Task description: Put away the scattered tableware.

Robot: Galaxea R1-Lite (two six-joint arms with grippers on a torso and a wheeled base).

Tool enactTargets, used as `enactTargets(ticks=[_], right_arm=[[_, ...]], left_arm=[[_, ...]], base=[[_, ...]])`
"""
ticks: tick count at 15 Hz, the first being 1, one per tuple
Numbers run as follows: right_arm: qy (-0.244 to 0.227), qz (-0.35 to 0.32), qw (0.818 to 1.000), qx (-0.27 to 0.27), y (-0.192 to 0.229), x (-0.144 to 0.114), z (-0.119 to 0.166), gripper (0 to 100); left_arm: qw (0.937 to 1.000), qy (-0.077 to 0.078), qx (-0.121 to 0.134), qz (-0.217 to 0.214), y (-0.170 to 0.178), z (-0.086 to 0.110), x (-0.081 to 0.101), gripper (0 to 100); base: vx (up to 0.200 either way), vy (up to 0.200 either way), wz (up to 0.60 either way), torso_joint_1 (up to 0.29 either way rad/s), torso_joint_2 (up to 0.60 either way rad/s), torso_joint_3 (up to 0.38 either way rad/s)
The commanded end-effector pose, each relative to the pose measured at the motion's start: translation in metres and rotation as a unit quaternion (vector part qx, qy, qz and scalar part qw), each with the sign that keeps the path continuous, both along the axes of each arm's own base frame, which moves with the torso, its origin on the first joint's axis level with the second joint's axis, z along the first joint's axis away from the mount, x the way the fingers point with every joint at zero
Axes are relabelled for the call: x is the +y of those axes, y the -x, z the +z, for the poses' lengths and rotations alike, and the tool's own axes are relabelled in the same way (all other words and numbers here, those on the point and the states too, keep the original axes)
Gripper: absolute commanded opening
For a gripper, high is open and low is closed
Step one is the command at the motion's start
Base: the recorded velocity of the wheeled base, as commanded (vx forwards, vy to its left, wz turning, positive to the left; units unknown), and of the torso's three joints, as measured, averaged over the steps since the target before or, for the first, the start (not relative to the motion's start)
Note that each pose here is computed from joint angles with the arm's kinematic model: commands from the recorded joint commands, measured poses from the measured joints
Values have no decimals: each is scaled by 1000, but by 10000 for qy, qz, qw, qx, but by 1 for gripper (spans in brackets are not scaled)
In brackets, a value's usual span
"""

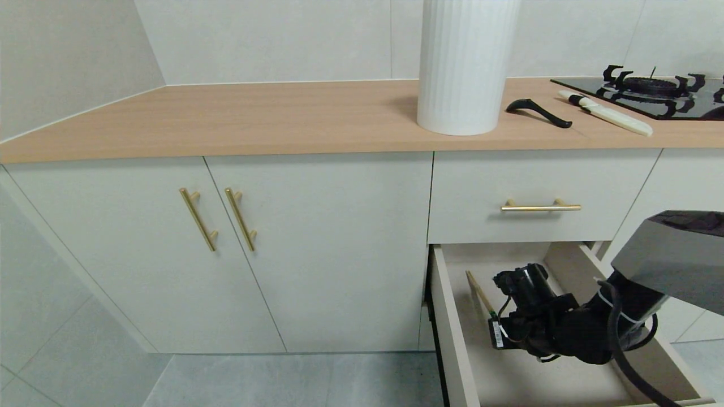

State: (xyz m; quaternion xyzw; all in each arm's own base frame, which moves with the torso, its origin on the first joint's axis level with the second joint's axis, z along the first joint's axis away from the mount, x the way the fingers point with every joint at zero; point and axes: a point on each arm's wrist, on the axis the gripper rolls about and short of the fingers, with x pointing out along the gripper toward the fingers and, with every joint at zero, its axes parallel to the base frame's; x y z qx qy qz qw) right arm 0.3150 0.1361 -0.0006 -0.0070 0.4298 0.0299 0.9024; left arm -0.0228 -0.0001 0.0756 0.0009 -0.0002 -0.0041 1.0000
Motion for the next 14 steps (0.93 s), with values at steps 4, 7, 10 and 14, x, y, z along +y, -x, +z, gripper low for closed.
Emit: enactTargets(ticks=[4,7,10,14], right_arm=[[186,-25,9995,261,0,0,-26,0],[224,-47,9994,269,-1,0,-27,0],[231,-45,9994,259,-1,0,-30,0],[236,-32,9994,259,-1,0,-30,100]], left_arm=[[10000,1,2,3,0,0,0,100],[10000,1,2,-5,0,0,0,100],[10000,1,2,3,0,0,0,100],[10000,1,2,3,0,0,0,100]], base=[[0,0,0,0,0,0],[0,0,0,0,0,0],[0,0,0,0,0,0],[0,0,0,0,0,0]])
